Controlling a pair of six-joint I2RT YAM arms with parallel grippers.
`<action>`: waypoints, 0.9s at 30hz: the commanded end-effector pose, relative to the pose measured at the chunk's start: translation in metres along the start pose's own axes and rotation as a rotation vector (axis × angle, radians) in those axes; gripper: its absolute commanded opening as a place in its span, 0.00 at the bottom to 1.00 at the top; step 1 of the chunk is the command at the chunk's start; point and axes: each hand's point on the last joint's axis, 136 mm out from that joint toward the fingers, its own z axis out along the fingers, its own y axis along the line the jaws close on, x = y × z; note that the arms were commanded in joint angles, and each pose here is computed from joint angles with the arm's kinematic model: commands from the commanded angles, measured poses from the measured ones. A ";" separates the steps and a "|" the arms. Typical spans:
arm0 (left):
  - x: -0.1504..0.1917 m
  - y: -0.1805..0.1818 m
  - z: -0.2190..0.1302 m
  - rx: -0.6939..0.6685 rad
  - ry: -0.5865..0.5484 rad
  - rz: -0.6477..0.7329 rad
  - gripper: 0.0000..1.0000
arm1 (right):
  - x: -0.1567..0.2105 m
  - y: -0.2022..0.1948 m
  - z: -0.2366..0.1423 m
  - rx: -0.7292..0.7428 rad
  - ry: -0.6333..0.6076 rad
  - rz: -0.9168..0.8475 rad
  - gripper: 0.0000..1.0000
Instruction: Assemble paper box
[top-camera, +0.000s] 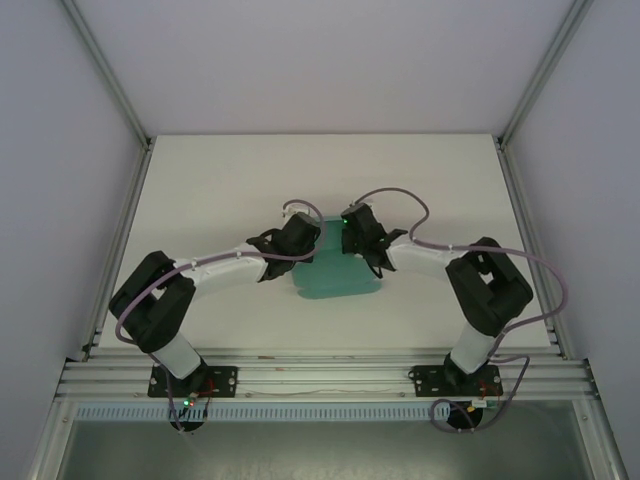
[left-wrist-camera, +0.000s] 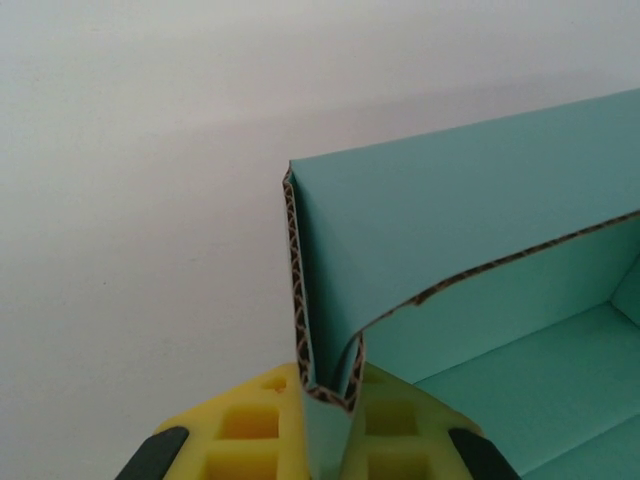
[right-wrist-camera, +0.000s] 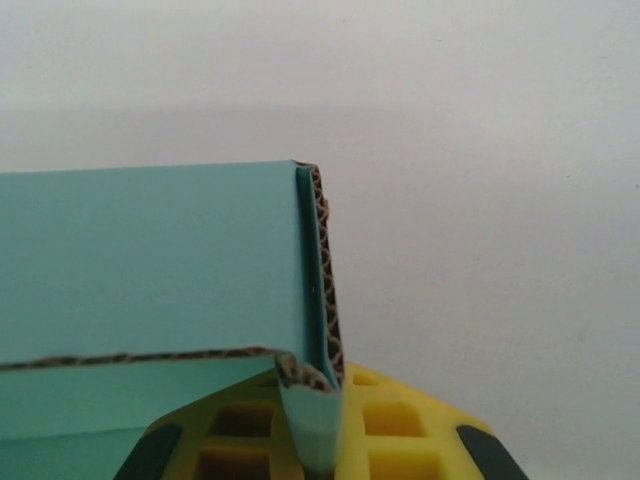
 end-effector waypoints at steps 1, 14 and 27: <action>-0.002 0.002 -0.007 -0.031 0.002 -0.016 0.00 | 0.039 -0.089 0.006 0.441 0.087 0.007 0.00; 0.002 -0.002 0.002 -0.038 0.029 -0.026 0.00 | 0.046 -0.101 0.010 0.528 0.107 0.000 0.19; 0.007 -0.011 0.004 0.019 0.047 0.000 0.00 | 0.019 -0.070 0.005 0.225 -0.025 0.092 0.03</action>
